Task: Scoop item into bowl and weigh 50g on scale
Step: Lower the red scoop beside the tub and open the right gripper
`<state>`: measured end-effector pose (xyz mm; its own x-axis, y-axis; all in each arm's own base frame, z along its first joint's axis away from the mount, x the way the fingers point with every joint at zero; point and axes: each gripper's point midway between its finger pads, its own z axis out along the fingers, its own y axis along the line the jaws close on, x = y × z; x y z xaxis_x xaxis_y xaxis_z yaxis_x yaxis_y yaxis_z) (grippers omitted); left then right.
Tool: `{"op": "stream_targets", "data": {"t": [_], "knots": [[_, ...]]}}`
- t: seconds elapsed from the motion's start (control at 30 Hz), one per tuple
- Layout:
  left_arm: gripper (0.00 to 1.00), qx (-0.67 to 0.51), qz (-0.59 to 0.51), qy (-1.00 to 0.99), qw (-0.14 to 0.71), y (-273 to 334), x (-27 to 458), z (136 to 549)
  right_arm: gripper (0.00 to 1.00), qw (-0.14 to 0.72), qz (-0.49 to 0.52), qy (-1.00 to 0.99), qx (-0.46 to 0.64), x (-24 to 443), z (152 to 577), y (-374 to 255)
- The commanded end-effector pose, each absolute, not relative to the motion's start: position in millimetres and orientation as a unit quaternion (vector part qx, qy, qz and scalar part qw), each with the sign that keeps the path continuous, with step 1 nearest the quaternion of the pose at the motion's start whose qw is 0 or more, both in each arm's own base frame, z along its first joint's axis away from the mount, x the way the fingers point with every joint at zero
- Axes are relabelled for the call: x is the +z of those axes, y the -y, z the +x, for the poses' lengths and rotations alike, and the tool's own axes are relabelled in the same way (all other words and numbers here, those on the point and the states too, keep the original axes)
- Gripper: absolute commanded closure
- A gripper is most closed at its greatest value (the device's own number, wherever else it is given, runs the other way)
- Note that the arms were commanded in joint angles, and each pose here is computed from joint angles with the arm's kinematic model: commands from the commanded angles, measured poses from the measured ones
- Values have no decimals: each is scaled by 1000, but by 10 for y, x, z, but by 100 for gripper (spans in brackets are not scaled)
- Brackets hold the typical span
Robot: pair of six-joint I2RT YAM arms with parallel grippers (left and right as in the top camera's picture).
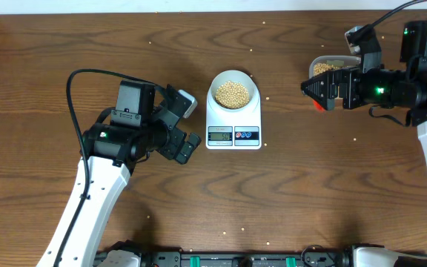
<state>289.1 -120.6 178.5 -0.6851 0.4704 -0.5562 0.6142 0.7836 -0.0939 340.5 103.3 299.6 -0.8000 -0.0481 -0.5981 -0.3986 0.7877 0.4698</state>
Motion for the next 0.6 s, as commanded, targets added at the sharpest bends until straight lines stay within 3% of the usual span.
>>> {"op": "stream_targets", "data": {"t": [0.0, 0.13, 0.57], "knots": [[1, -141, 308, -900, 274, 1241, 1883, 2905, 1, 296, -135, -895, 306, 3043, 3397, -1065], [1, -141, 308, -900, 274, 1241, 1883, 2905, 1, 295, -137, -902, 282, 2989, 3402, -1001], [1, -141, 308, -900, 274, 1241, 1883, 2905, 1, 342, -341, -850, 210, 2958, 3359, -1003]]}}
